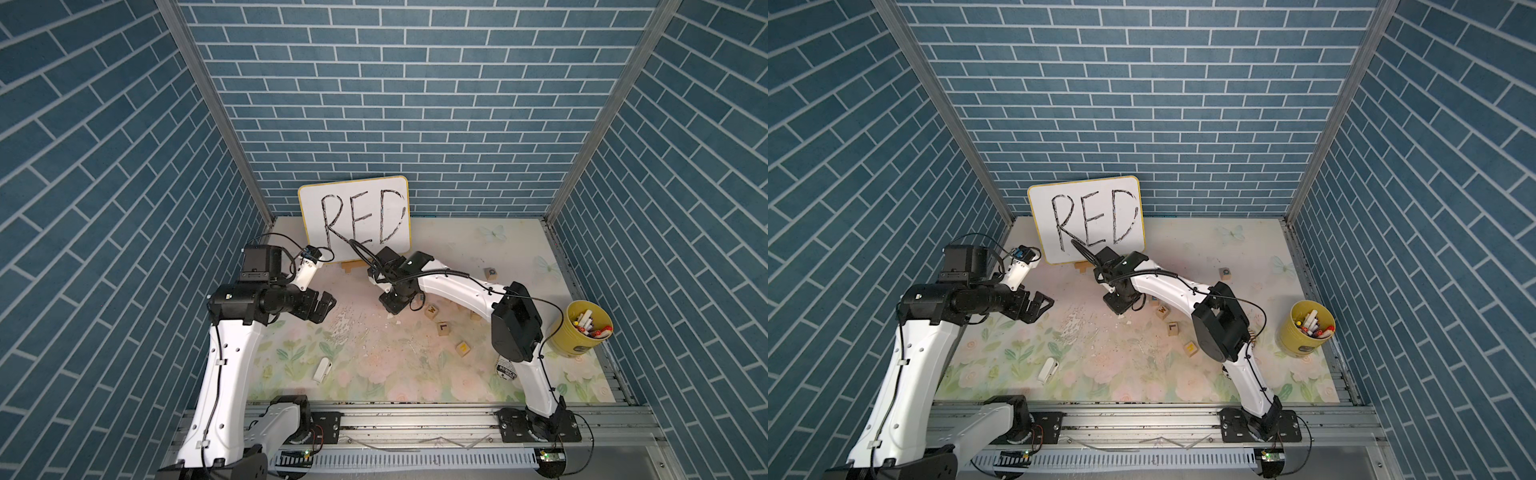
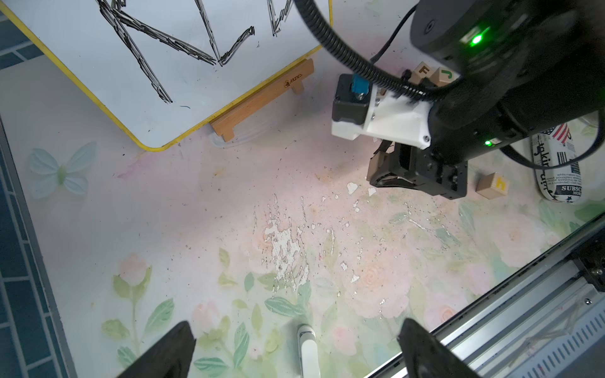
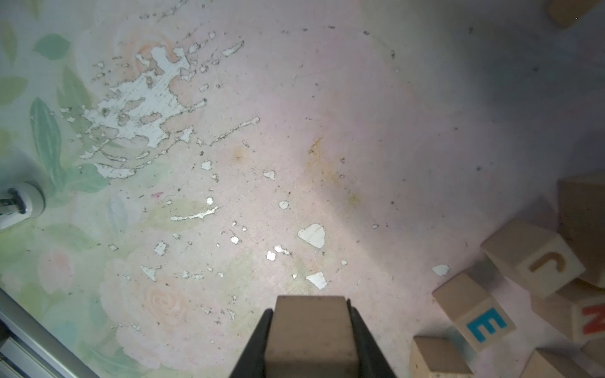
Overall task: Assemble the uppercase word "red" with letter blocks
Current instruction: Place the letter block at the center of the board.
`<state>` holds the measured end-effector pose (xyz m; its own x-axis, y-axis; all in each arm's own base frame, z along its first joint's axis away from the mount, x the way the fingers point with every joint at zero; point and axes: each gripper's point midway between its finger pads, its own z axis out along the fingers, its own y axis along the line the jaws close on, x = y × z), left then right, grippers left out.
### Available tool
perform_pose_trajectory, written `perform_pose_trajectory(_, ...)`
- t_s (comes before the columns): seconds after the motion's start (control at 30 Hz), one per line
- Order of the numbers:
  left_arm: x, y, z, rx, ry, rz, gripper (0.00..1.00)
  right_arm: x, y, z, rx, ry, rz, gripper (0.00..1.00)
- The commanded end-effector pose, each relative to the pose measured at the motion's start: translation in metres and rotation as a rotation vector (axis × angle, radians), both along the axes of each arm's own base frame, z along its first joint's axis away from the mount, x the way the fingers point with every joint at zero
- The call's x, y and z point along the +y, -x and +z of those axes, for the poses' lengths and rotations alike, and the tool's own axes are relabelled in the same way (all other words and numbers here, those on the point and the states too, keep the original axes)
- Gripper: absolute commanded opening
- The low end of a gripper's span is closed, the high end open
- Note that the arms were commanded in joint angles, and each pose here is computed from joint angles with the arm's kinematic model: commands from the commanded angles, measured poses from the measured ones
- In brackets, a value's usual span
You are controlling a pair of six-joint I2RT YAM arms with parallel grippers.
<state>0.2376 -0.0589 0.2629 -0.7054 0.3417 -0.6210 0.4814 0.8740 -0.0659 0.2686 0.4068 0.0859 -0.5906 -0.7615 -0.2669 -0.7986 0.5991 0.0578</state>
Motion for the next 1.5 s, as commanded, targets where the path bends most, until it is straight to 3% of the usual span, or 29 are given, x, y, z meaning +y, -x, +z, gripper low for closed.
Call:
perform_pose_trajectory(0.0,-0.003,0.009,0.005,-0.008,0.003,-0.026,0.99,0.001,0.002,-0.023,0.001,0.061,-0.018,0.3)
perform_pose_trajectory(0.27,-0.006,0.013,0.008,-0.017,0.016,-0.037,0.99,0.003,0.005,-0.05,0.008,0.103,-0.02,0.33)
perform_pose_trajectory(0.8,-0.008,0.014,0.009,-0.016,0.028,-0.047,0.99,0.011,0.002,-0.058,-0.014,0.089,-0.047,0.41)
perform_pose_trajectory(1.03,-0.007,0.011,0.013,-0.03,0.025,-0.04,0.99,0.015,-0.012,-0.03,-0.098,0.063,-0.05,0.53)
perform_pose_trajectory(1.27,-0.004,0.006,0.021,-0.025,0.032,0.002,0.99,0.014,-0.011,0.012,-0.125,0.038,-0.009,0.57)
perform_pose_trajectory(1.47,-0.005,0.0,0.01,0.029,0.027,-0.007,0.99,-0.005,-0.032,0.061,-0.155,-0.04,-0.135,0.57)
